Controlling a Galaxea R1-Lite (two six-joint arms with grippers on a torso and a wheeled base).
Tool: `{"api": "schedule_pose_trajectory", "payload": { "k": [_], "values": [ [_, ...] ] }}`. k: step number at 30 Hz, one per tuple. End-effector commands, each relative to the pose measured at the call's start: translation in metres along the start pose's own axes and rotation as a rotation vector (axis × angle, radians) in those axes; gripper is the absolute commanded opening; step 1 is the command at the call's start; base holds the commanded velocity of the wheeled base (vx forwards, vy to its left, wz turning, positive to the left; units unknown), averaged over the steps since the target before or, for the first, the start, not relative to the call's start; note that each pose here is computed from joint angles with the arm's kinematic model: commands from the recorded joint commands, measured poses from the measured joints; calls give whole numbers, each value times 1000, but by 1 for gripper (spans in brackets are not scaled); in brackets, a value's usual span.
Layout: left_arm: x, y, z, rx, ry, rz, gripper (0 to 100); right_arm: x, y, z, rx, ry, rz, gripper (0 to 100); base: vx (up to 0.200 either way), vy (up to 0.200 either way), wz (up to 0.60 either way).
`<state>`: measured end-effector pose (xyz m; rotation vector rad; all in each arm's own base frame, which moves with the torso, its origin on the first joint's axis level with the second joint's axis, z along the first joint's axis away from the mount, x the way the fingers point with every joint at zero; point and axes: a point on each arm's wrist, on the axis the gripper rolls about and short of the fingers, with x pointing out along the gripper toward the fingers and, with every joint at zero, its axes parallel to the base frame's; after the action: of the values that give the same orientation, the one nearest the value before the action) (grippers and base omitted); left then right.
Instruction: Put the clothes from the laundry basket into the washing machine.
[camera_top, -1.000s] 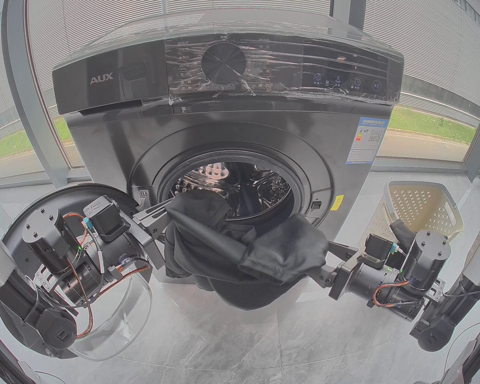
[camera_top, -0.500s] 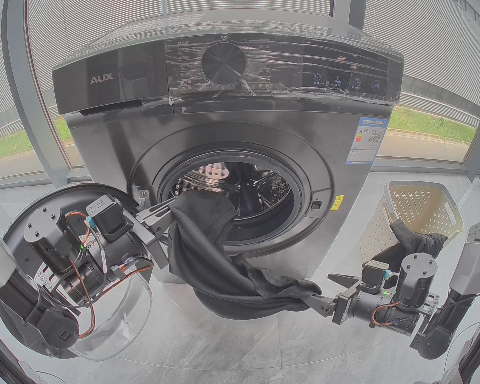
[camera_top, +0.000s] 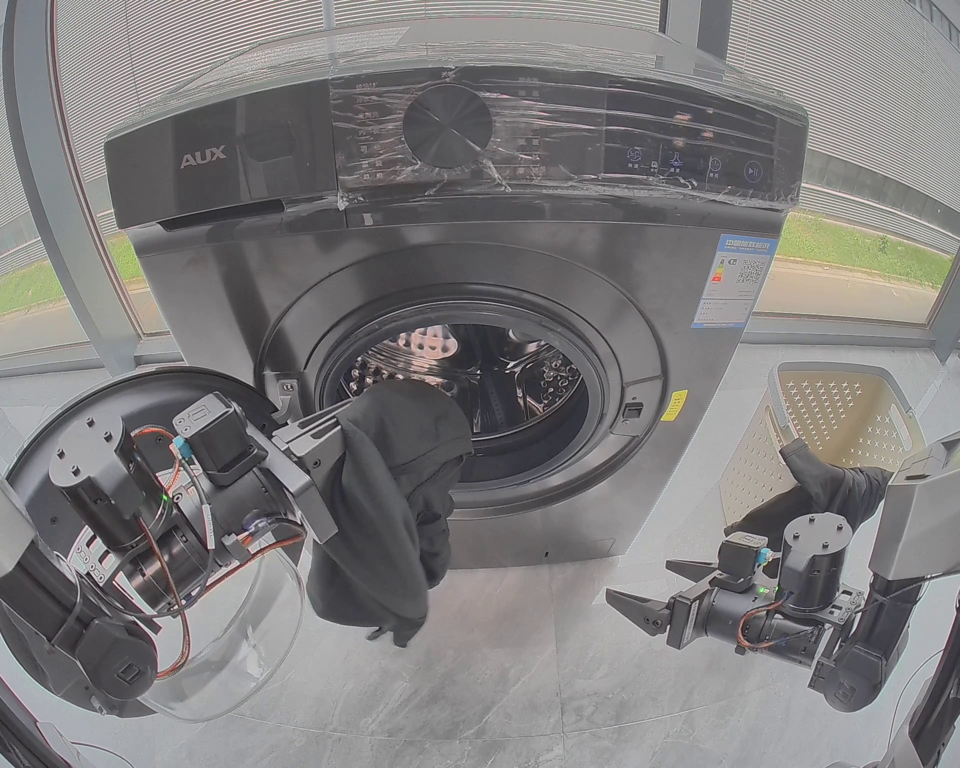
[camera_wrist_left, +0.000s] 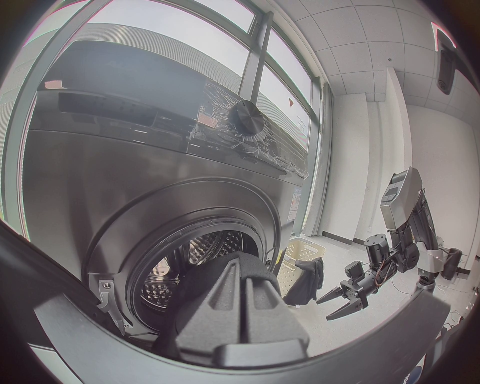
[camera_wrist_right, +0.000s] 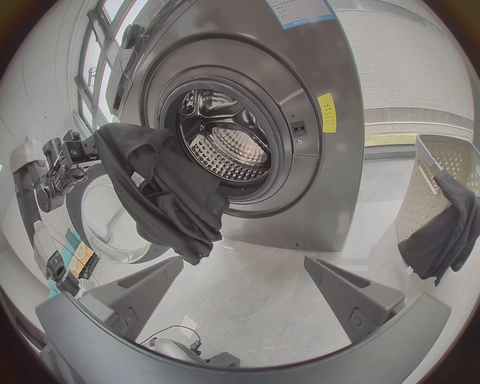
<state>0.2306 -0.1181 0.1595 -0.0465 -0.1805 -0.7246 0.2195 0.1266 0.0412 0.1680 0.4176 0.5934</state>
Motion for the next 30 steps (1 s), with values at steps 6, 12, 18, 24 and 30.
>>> {"api": "schedule_pose_trajectory", "payload": {
  "k": [6, 12, 18, 24, 30],
  "values": [
    [0, -2, -2, 2, 7, -9, 0, 12, 11, 12, -19, -63, 51, 100, 0, 0, 0],
    [0, -3, -1, -1, 4, -12, 0, 29, 40, 23, -40, -123, 164, 100, 0, 0, 0],
    [1, -4, -1, -3, 2, -17, 0, 46, 55, 26, -52, -142, 254, 100, 0, 0, 0],
    [2, -9, -1, -7, 3, -36, 0, 59, 55, 13, -56, -97, 265, 100, 0, 0, 0],
    [3, -11, -1, -9, 3, -44, 0, 72, 64, 0, -65, -61, 306, 100, 0, 0, 0]
  ]
}}
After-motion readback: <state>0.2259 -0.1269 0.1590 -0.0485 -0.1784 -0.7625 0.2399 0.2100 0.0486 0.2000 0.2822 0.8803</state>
